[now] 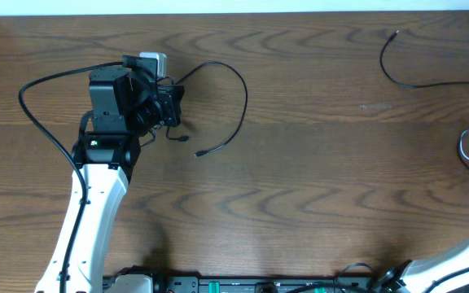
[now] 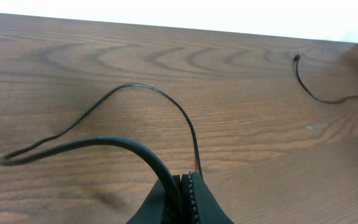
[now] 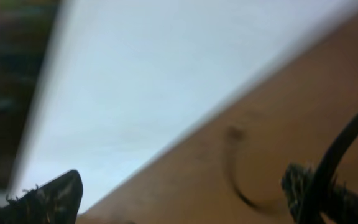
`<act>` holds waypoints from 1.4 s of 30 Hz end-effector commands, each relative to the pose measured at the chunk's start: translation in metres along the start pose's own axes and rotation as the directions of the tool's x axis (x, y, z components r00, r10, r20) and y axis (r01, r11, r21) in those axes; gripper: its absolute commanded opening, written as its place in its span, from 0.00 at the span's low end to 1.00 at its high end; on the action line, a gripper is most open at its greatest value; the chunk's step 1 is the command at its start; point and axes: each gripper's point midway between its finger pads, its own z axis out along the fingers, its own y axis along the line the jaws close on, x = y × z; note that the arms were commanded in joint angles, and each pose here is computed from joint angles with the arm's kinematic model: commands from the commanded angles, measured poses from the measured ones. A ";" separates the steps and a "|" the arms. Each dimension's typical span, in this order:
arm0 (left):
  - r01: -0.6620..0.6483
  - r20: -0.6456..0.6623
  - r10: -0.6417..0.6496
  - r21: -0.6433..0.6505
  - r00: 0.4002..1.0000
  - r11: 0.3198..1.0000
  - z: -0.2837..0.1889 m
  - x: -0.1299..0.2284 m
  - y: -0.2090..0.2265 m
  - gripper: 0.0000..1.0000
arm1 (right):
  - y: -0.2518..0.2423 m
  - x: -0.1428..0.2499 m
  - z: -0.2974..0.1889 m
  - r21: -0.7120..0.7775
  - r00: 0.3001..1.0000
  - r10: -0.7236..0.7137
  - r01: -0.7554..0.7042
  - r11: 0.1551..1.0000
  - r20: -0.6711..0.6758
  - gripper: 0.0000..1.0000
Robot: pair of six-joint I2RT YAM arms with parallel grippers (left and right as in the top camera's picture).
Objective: Untangle cables
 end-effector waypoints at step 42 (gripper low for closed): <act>-0.013 0.003 0.013 0.008 1.000 1.000 0.000 -0.001 -0.002 0.08 | -0.030 0.217 0.090 0.045 0.252 -0.508 0.922 0.385 -0.824 0.97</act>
